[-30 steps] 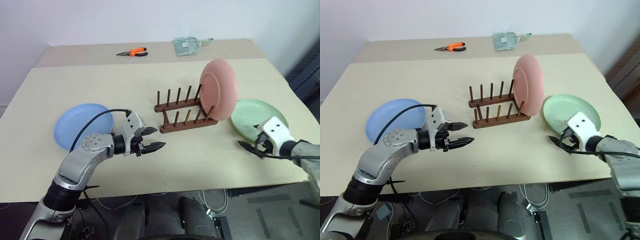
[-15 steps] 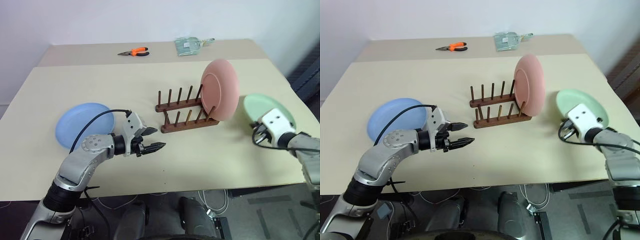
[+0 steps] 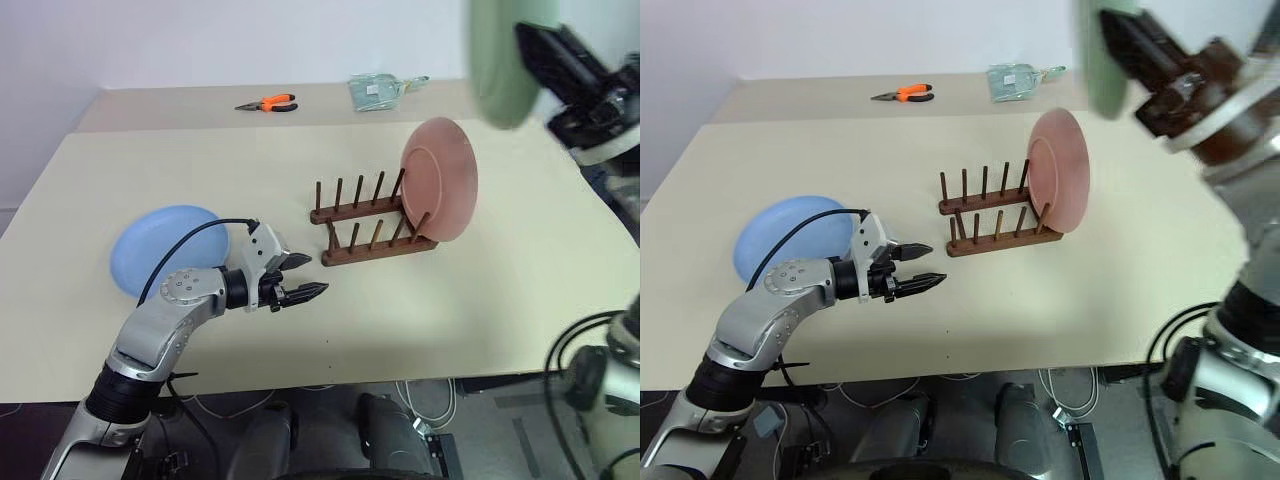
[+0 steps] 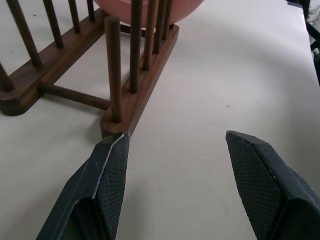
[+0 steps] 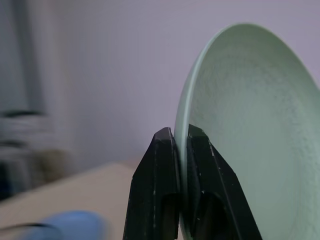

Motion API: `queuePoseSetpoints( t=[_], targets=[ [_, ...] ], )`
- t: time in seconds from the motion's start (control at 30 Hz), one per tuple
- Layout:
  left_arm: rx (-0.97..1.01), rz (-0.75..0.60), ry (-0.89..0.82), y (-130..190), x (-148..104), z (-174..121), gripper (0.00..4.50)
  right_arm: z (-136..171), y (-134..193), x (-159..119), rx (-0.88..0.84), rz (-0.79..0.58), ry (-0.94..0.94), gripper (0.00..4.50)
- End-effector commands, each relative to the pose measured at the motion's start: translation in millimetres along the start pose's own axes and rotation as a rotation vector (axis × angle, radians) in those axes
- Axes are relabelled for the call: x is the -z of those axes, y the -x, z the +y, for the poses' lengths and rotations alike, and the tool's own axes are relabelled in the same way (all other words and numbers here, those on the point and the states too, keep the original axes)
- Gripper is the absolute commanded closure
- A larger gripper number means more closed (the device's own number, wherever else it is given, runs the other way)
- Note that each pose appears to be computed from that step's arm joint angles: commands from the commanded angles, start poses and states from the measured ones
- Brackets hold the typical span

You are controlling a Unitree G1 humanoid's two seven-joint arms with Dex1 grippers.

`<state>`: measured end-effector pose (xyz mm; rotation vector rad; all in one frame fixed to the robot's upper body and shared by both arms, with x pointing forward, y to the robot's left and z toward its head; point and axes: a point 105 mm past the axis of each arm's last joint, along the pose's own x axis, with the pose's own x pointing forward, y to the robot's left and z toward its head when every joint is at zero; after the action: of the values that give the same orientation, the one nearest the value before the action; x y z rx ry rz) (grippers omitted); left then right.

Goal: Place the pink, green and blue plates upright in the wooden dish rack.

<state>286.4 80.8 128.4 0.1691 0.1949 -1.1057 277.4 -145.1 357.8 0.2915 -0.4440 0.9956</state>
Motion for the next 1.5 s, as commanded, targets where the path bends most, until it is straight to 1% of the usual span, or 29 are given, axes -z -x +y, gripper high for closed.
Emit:
queuePoseSetpoints(
  t=[0.03,0.1,0.17,0.2,0.33,0.4,0.53,0.67,0.77,0.8,0.87,0.9,0.97,1.0,1.03,1.07,1.13,1.17,1.23,1.27,1.3,1.37,1.4,1.43,1.47,1.5],
  targets=[
    [0.013,-0.059,-0.031,4.7,-13.5,-4.3,1.34,2.3,-10.1,5.8,0.038,-0.015,-0.137,4.46],
    [0.016,-0.079,-0.024,6.0,-17.0,-6.0,1.34,-8.0,-11.4,20.2,0.109,-0.001,-0.239,4.46],
    [0.016,-0.085,-0.019,6.3,-17.5,-6.8,1.34,-12.2,-10.3,34.7,0.15,0.036,-0.283,4.46],
    [0.016,-0.086,-0.017,6.3,-17.2,-7.1,1.34,-12.7,-9.8,38.1,0.16,0.047,-0.289,4.46],
    [0.017,-0.085,-0.014,6.8,-16.1,-7.8,1.34,-24.3,-4.5,51.0,0.234,0.029,-0.456,4.46],
    [0.019,-0.084,-0.012,6.7,-15.6,-8.4,1.34,-25.6,-2.1,56.7,0.252,0.031,-0.507,4.46],
    [0.022,-0.085,-0.013,6.2,-15.9,-8.6,1.34,-27.4,0.4,68.7,0.292,0.064,-0.551,4.46],
    [0.025,-0.089,-0.016,6.4,-17.6,-8.5,1.34,-31.8,2.0,79.3,0.332,0.103,-0.538,4.46],
    [0.026,-0.089,-0.017,6.7,-17.8,-8.4,1.34,-35.3,2.8,82.6,0.348,0.134,-0.481,3.49],
    [0.026,-0.088,-0.016,6.9,-17.8,-8.4,1.34,-35.7,2.3,82.8,0.349,0.152,-0.436,2.97],
    [0.024,-0.087,0.012,8.6,-17.4,-7.2,1.34,-34.1,0.4,80.1,0.334,0.21,-0.251,1.92],
    [0.016,-0.089,0.027,9.4,-17.4,-5.5,1.1,-34.6,-0.1,76.7,0.325,0.219,-0.173,1.47],
    [-0.005,-0.1,0.046,11.9,-19.2,-0.7,0.6,-40.7,0.7,66.4,0.328,0.235,0.015,1.46],
    [-0.019,-0.107,0.054,13.5,-20.2,2.0,0.13,-43.9,1.0,60.1,0.329,0.239,0.113,1.46],
    [-0.049,-0.114,0.044,15.8,-21.5,7.1,0.06,-47.2,1.5,52.5,0.329,0.24,0.202,1.46],
    [-0.129,-0.124,0.034,19.9,-23.0,20.3,0.06,-50.9,1.6,40.7,0.33,0.237,0.319,1.46],
    [-0.324,-0.136,0.036,32.5,-23.6,53.1,0.06,-52.8,1.4,22.2,0.303,0.232,0.457,1.46],
    [-0.457,-0.145,0.036,43.3,-24.1,73.8,0.02,-48.1,-0.6,15.8,0.262,0.235,0.514,1.19],
    [-0.693,-0.15,0.071,66.1,-22.3,108.2,0.0,-35.4,-5.4,11.6,0.169,0.245,0.574,0.63],
    [-0.849,-0.142,0.098,83.9,-20.0,127.9,0.0,-26.6,-8.4,15.2,0.109,0.268,0.61,0.16],
    [-0.991,-0.126,0.13,101.6,-16.3,143.5,0.0,-18.7,-10.5,20.5,0.058,0.288,0.63,0.07],
    [-1.254,-0.077,0.203,140.3,-6.6,165.6,0.0,-6.2,-13.7,34.5,-0.019,0.326,0.656,0.07],
    [-1.379,-0.03,0.217,162.1,-0.6,172.4,0.0,-1.9,-14.4,42.4,-0.048,0.343,0.663,0.07],
    [-1.484,-0.001,0.29,185.5,8.2,174.1,0.0,0.9,-14.1,54.1,-0.076,0.367,0.658,0.07],
    [-1.545,0.016,0.345,199.5,14.3,173.5,0.0,2.5,-13.7,61.8,-0.094,0.383,0.654,0.07],
    [-1.569,0.034,0.376,205.6,18.3,171.9,0.0,3.5,-13.6,66.1,-0.105,0.387,0.649,0.07]
  ],
)
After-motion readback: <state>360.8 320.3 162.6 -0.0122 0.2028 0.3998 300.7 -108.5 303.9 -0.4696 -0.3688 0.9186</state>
